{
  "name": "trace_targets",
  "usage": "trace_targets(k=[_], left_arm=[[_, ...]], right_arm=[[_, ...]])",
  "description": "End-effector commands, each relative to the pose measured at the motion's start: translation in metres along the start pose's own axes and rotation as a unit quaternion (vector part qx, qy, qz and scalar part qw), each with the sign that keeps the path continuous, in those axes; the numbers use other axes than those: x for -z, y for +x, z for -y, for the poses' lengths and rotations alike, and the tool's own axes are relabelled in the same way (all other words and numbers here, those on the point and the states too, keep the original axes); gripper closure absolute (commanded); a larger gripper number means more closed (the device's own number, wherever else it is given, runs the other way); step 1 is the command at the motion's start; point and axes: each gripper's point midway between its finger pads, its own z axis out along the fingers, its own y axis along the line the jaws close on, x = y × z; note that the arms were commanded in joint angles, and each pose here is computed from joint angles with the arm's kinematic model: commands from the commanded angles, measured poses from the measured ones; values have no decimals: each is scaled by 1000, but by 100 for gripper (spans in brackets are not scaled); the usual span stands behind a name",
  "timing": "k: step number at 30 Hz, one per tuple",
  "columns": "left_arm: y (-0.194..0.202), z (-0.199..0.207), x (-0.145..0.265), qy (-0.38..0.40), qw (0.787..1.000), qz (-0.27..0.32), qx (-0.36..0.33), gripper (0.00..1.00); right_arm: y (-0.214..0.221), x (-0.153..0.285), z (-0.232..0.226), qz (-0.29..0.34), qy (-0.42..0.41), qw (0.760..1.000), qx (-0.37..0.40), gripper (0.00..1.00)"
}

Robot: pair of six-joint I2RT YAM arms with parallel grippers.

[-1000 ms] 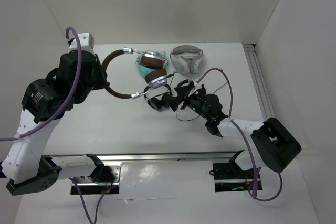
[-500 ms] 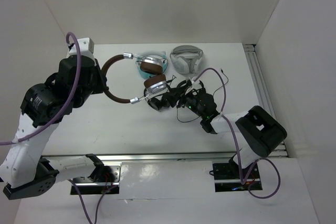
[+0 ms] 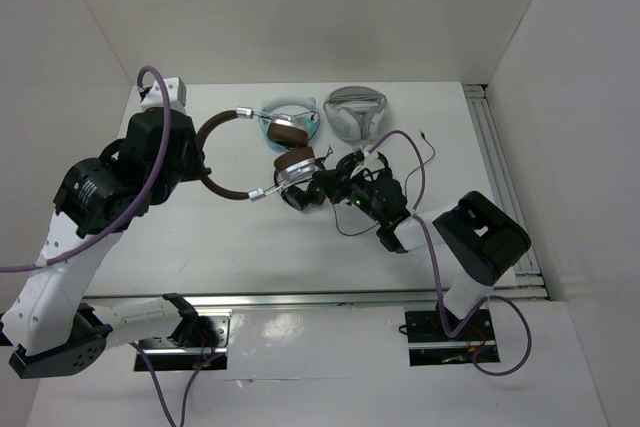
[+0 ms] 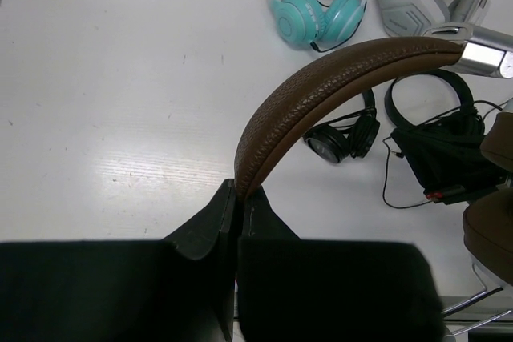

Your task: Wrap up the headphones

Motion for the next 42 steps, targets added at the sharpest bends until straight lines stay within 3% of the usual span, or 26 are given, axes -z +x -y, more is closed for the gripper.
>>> trace_targets(k=[1, 6, 12, 16, 22, 27, 37, 42], left_arm=[[-29, 0, 5, 2, 997, 59, 49, 100], [-28, -12, -8, -36, 995, 68, 59, 100], [-15, -11, -34, -42, 997, 56, 41, 100], [0, -16, -52, -69, 997, 37, 22, 100], [28, -9, -79, -70, 997, -9, -18, 100], [40, -7, -90, -68, 995, -32, -71, 100], [103, 20, -109, 4, 974, -123, -190, 100], [108, 28, -107, 2, 969, -115, -218, 100]], right_arm=[[-44, -9, -12, 77, -13, 997, 2, 99], [-40, 10, 2, 56, 75, 995, 25, 100], [-76, 54, 5, 66, 197, 975, 73, 100], [-102, 83, -3, 79, 237, 964, 93, 100], [-142, 105, -32, 100, 226, 961, 124, 100], [-137, 100, -68, 42, 173, 964, 196, 100], [-148, 104, -73, -20, 175, 945, 276, 100], [-145, 103, -87, -54, 130, 942, 306, 100]])
